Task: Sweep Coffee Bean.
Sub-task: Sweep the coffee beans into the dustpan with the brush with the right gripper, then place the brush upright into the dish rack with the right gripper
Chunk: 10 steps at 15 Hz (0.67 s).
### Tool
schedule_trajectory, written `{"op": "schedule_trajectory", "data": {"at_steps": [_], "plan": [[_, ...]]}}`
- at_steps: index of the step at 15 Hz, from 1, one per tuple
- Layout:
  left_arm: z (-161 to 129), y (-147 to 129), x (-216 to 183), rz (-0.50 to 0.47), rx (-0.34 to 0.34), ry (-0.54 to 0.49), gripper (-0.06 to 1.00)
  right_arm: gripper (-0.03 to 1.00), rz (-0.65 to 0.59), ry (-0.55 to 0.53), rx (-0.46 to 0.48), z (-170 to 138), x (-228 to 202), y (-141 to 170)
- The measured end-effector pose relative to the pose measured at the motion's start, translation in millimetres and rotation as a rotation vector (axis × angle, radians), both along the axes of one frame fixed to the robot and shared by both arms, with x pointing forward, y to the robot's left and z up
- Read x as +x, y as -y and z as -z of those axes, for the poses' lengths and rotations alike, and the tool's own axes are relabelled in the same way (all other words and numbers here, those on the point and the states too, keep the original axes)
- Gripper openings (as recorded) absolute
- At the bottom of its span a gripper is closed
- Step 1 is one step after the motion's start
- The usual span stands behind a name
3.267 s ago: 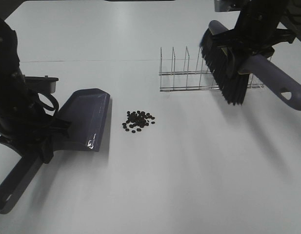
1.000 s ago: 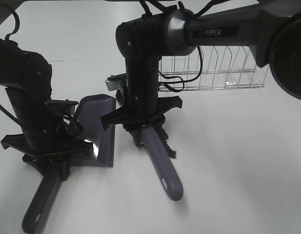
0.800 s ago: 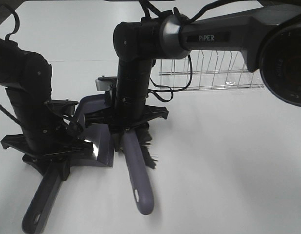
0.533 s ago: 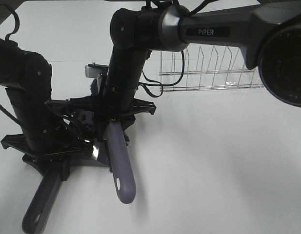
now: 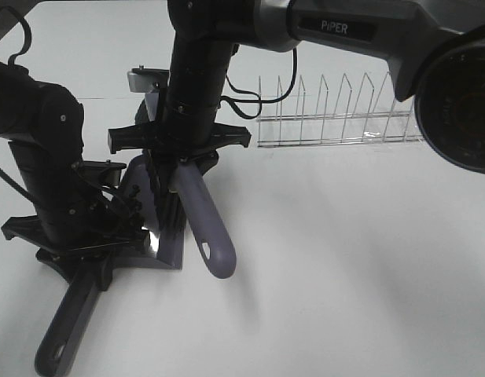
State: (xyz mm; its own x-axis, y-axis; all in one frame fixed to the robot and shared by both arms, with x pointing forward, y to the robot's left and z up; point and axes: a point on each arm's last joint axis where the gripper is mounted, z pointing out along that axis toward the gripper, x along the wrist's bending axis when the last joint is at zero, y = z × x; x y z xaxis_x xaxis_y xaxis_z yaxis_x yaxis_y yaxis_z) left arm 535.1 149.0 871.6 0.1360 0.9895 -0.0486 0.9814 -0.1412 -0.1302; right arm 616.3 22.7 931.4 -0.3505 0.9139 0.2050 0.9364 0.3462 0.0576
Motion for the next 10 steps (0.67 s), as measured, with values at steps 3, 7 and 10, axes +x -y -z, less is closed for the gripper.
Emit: {"op": "schedule_trajectory", "data": {"at_steps": [3, 7, 10], "plan": [[0.0, 0.0, -0.1, 0.001, 0.0, -0.001, 0.32, 0.32, -0.029, 0.12, -0.045, -18.6, 10.4, 3.7], [0.0, 0.0, -0.1, 0.001, 0.0, -0.001, 0.32, 0.32, -0.065, 0.216, -0.097, -40.2, 13.2, 12.1], [0.0, 0.0, -0.1, 0.004, 0.0, -0.001, 0.32, 0.32, -0.083, 0.318, -0.115, -75.6, 12.0, 21.1]]}}
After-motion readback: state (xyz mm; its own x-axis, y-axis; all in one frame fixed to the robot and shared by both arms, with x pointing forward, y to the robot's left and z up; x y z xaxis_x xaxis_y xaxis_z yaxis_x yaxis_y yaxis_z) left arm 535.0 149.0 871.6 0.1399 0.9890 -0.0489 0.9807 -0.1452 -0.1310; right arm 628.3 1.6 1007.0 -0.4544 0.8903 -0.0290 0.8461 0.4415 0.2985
